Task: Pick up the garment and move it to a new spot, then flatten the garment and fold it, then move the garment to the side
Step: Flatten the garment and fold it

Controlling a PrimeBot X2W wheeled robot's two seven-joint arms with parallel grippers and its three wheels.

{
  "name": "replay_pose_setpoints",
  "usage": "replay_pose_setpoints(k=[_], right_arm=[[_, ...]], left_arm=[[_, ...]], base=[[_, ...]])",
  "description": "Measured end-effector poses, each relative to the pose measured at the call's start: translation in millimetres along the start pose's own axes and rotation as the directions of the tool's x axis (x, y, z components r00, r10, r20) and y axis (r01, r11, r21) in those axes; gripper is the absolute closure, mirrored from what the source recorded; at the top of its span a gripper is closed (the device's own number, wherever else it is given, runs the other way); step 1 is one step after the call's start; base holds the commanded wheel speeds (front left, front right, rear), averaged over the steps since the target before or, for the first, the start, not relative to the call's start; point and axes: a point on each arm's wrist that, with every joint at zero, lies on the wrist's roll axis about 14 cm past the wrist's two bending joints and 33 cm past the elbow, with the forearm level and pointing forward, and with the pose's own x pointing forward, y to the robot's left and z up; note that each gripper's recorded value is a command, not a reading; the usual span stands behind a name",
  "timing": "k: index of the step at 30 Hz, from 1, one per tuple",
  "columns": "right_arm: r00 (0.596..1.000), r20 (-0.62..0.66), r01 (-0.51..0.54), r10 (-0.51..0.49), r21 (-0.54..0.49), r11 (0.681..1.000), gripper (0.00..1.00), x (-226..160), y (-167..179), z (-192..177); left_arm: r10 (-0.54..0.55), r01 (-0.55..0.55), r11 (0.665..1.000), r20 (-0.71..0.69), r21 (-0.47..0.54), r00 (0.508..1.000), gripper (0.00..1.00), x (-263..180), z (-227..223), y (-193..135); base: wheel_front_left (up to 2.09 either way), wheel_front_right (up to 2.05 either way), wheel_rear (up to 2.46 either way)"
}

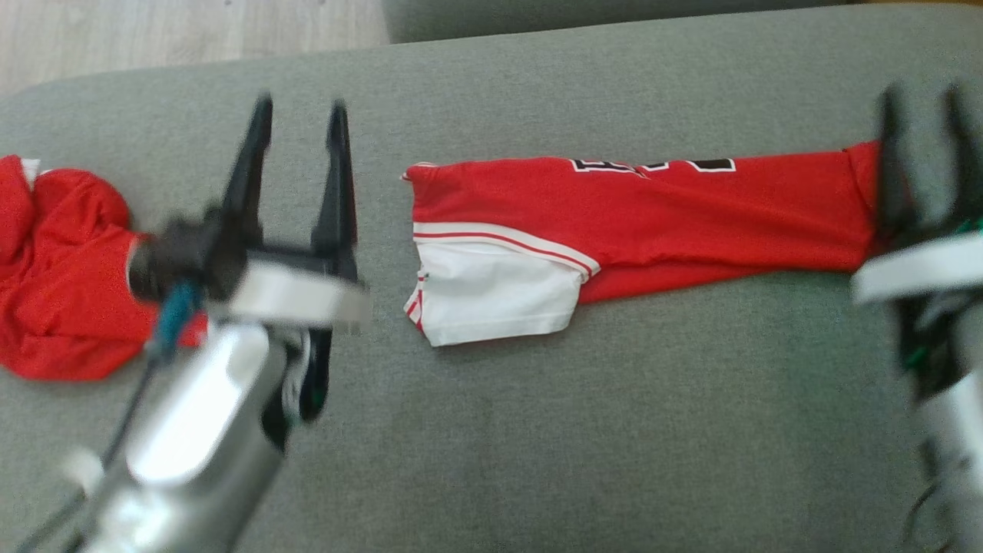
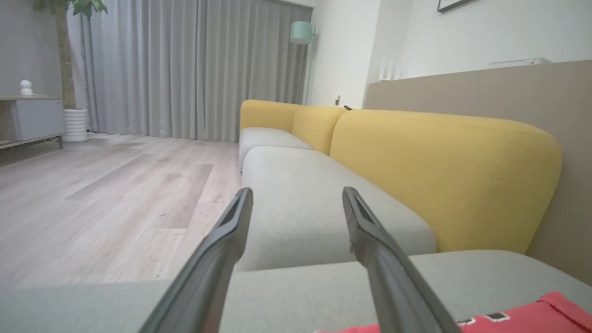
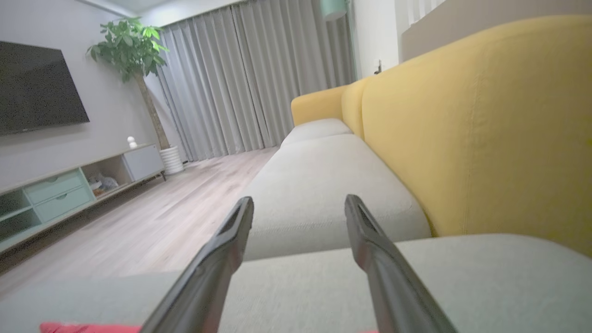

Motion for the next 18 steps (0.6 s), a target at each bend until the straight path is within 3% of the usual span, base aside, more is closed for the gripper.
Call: replay_pose_setpoints(k=[5, 11, 18], right_arm=[[0.997, -0.084, 0.003, -0.002, 0.008, 1.000, 0.00, -35.2, 30.7, -47.1], [0.989, -0.148, 0.000, 0.001, 0.007, 1.000, 0.00, -54.2, 48.8, -75.2], [0.987, -0.159, 0.013, -0.021, -0.047, 0.999, 0.00, -42.2, 33.7, -78.9]], left_arm=[[0.088, -0.089, 0.996, -0.046, -0.013, 0.995, 0.00, -39.0, -29.3, 15.9], [0.128, -0.134, 0.990, -0.111, -0.044, 0.986, 0.00, -63.0, -60.2, 22.2], [0.112, -0.116, 0.993, -0.109, -0.033, 0.988, 0.00, -55.5, -68.8, 25.9]], base=[[0.00, 0.00, 0.00], [0.00, 0.00, 0.00], [0.00, 0.00, 0.00]])
